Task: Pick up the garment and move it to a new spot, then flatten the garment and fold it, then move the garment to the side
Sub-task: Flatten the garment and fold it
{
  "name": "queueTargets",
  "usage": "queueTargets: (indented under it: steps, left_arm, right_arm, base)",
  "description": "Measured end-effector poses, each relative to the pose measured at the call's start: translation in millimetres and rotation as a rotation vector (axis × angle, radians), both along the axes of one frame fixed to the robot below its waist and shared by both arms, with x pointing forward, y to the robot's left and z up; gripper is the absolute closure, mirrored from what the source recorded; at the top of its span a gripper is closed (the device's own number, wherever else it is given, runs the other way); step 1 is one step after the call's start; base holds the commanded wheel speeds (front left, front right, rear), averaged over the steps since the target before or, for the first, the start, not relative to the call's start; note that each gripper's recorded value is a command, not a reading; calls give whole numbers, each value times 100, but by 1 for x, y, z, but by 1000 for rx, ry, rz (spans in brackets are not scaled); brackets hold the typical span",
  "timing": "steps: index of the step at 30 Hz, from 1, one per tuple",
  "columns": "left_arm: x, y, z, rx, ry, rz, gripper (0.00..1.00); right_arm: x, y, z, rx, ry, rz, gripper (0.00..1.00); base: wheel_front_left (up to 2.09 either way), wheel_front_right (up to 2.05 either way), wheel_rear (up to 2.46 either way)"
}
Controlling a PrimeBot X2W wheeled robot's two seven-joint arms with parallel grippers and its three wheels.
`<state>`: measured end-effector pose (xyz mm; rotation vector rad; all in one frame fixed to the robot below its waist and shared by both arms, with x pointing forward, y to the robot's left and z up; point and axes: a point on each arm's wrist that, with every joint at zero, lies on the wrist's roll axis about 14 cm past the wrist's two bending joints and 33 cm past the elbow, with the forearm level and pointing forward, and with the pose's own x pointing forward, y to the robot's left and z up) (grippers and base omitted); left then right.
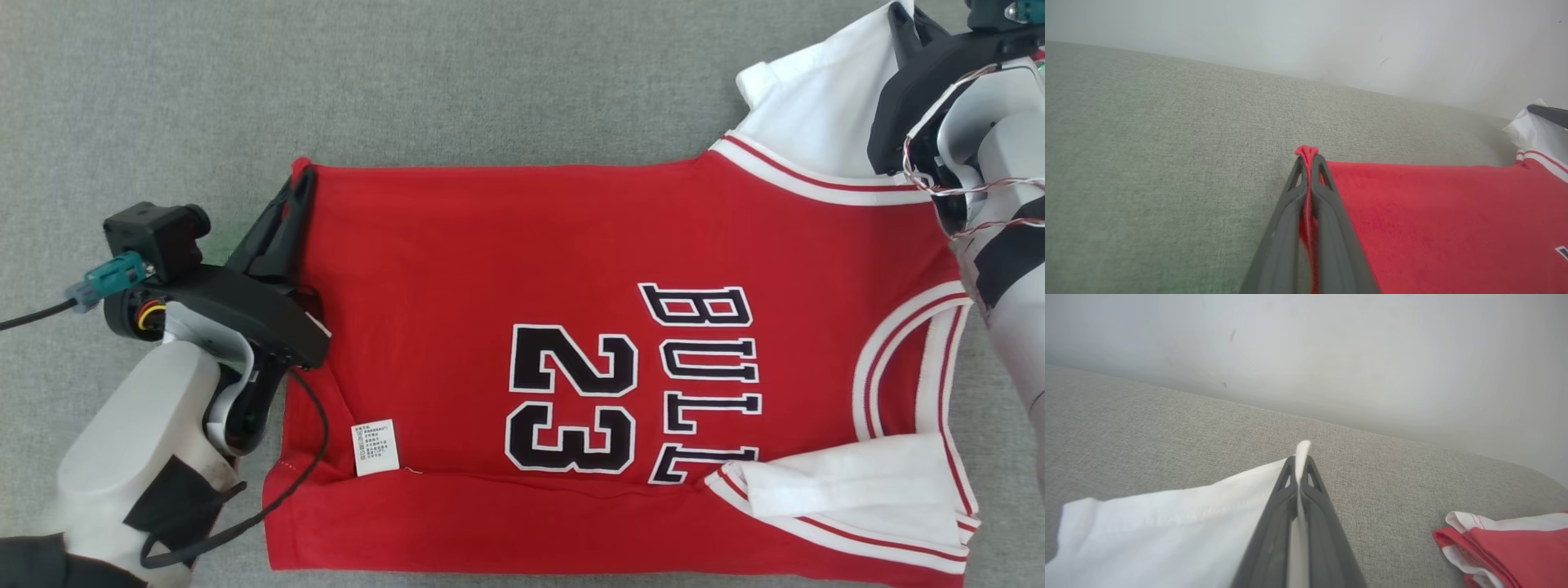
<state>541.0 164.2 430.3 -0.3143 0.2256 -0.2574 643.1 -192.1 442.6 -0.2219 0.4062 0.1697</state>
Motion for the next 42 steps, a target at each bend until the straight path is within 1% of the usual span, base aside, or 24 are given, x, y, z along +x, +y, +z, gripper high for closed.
queueTargets:
  steps: [8, 17, 19, 21, 28, 34, 37, 42]
  left_arm:
    - [-2, 4, 8, -3, -11, 10, 100]
    - [-17, 1, 12, -7, -4, 7, 100]
    - [-24, -4, 11, -6, 2, -4, 100]
    - [-30, -6, 9, -6, 9, -8, 100]
    - [-53, -8, 4, -7, 32, -13, 100]
    - [-65, -4, 7, -15, 29, 1, 100]
    - [-72, -1, 7, -11, 29, 6, 100]
    - [-86, -5, 13, -4, 3, -10, 100]
  right_arm:
    - [-9, 2, 18, 21, -78, 9, 100]
    - [-36, 9, 39, 141, -194, 10, 100]
    - [-51, 10, 40, 188, -217, 13, 100]
    - [-63, 10, 39, 212, -225, 18, 100]
    - [-114, -4, 36, 324, -244, -5, 100]
    - [-162, -14, 29, 394, -246, -28, 100]
    - [-180, -16, 30, 439, -256, -47, 100]
    - [-212, -18, 24, 478, -248, -72, 100]
  base:
    - [0, 0, 0]
    - [0, 0, 0]
    - [0, 0, 0]
    - [0, 0, 0]
    - [0, 0, 0]
    - [0, 0, 0]
    - [0, 0, 0]
    - [0, 0, 0]
